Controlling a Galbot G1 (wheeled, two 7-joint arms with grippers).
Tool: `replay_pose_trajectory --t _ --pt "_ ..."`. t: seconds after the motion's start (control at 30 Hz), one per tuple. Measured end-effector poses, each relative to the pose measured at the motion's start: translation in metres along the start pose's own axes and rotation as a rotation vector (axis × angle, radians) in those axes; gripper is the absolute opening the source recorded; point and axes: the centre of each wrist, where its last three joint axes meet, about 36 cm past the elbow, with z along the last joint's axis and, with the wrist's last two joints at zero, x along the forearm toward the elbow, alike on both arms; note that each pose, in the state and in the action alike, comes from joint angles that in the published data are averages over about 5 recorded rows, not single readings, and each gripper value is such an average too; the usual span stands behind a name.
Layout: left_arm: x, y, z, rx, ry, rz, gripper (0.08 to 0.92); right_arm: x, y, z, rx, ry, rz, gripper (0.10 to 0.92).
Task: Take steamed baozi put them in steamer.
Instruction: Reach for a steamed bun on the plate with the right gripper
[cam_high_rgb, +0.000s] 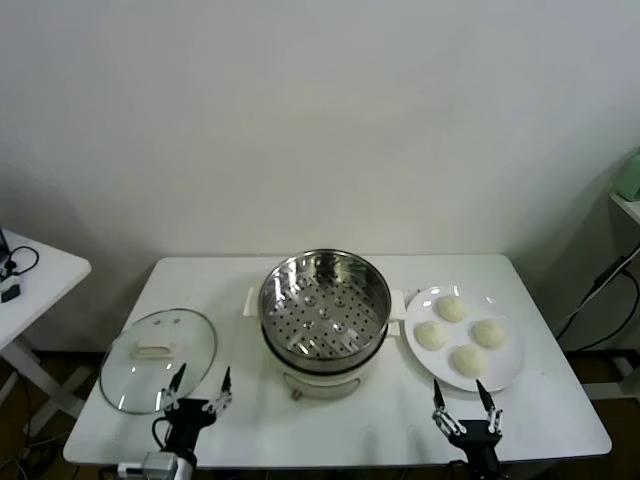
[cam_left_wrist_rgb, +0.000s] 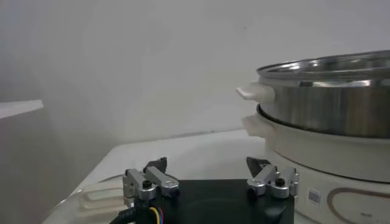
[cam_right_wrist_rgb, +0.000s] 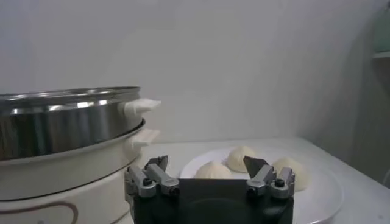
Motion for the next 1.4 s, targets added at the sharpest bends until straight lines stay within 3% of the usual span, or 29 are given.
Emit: replay_pose_trajectory --t 0.37,0.67,0.93,1.4 --pt "-0.001 0.001 0.001 -0.009 0.0 0.005 0.823 -0.042 -0.026 -0.042 0.049 -0.045 0.047 0.823" --pt "-0.001 0.005 0.001 -0.018 -0.006 0.005 0.823 -0.115 -0.07 -0.106 0.188 0.025 -0.006 0.823" --pt "-0.002 0.006 0.0 -0.029 -0.01 0.01 0.823 -0.181 -0.109 -0.17 0.477 0.16 -0.167 0.823" --pt "-0.001 0.007 0.005 -0.056 -0.009 0.023 0.823 -0.28 -0.144 -0.264 1.076 0.423 -0.61 0.823"
